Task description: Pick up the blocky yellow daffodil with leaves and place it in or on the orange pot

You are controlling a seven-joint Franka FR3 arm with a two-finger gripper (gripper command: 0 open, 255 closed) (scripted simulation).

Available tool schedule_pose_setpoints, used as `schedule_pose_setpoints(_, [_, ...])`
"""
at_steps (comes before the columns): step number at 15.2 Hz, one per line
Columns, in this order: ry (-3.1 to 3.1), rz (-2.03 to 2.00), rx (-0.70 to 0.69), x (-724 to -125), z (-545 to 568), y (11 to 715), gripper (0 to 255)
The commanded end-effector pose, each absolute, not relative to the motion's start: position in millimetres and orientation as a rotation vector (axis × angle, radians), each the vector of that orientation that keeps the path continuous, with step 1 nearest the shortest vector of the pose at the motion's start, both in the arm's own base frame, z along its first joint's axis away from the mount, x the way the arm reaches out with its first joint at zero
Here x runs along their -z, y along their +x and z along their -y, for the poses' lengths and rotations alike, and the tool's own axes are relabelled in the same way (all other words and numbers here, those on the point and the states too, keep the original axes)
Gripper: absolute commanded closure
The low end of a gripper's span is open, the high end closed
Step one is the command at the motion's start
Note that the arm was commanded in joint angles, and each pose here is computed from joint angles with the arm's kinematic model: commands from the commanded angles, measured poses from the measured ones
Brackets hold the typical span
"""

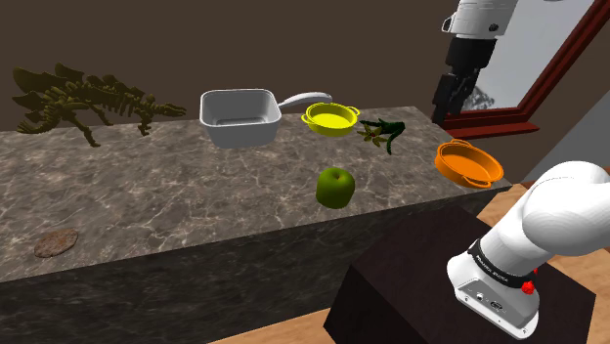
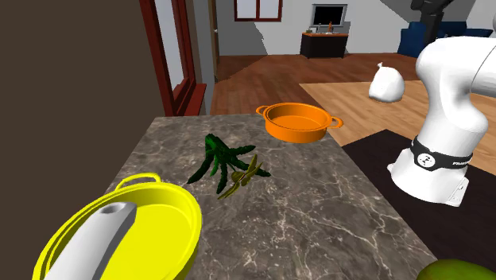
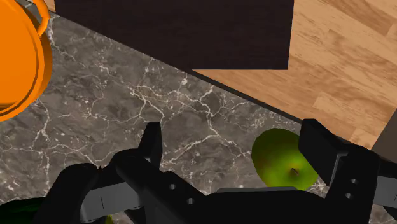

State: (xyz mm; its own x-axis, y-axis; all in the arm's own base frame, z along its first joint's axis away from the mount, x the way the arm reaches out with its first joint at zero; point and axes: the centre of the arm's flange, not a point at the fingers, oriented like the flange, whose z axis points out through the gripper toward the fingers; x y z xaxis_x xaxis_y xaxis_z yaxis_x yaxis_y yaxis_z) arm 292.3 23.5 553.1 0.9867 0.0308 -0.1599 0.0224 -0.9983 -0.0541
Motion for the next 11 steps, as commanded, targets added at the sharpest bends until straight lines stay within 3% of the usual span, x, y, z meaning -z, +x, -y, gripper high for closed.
schedule_pose_setpoints(1, [-3.079, 0.041, -0.249, -553.1, -23.5, 292.3, 0])
schedule_pose_setpoints(11, [-3.030, 0.502, -0.118, -491.6, 88.6, 311.0, 0])
